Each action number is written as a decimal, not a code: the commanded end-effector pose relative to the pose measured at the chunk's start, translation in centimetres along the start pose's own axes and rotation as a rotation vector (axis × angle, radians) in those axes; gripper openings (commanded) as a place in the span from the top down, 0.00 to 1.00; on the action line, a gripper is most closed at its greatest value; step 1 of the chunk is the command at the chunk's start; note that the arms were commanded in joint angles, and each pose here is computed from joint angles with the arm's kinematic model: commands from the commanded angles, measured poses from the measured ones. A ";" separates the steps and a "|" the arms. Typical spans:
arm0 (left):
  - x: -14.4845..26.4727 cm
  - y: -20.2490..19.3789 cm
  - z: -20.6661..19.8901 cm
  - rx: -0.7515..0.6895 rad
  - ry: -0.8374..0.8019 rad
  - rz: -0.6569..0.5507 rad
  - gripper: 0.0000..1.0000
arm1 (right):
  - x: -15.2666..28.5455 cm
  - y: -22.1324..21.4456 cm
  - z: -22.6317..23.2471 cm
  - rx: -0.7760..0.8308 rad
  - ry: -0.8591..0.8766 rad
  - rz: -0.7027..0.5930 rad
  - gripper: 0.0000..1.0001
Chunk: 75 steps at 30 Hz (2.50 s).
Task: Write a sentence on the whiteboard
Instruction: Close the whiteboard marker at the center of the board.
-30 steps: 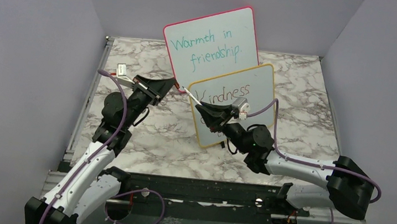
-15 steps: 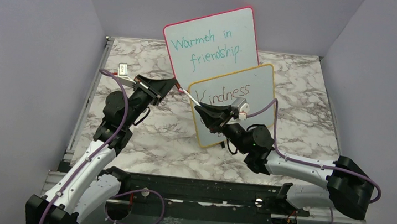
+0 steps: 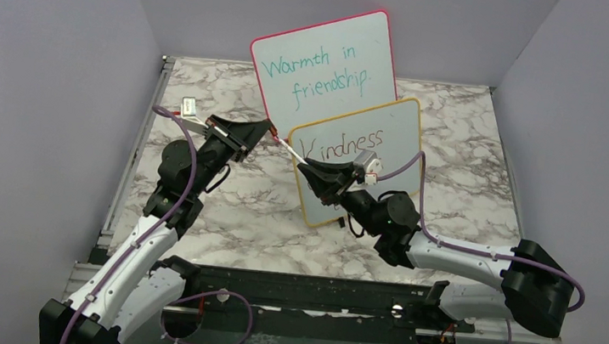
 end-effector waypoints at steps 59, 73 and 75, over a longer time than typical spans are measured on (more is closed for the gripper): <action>0.7 -2.9 -2.3 -0.056 -0.136 0.118 1.00 | -2.7 2.8 0.0 -0.077 -0.036 -0.296 0.99; 1.4 -7.5 -1.6 -0.076 -0.170 0.212 1.00 | -4.1 3.2 0.1 -0.132 -0.038 -0.363 0.99; 1.5 -7.8 -1.4 -0.077 -0.172 0.213 1.00 | -4.0 3.3 0.1 -0.144 -0.039 -0.369 0.99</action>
Point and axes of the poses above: each gripper's point midway between its finger pads, its own x axis back along the fingers, its own z axis along the line the jaws close on, y = z × x, the point moved 6 cm from there along x, back along the fingers, and after that the axes turned 4 degrees about -x, right-handed, at the moved point
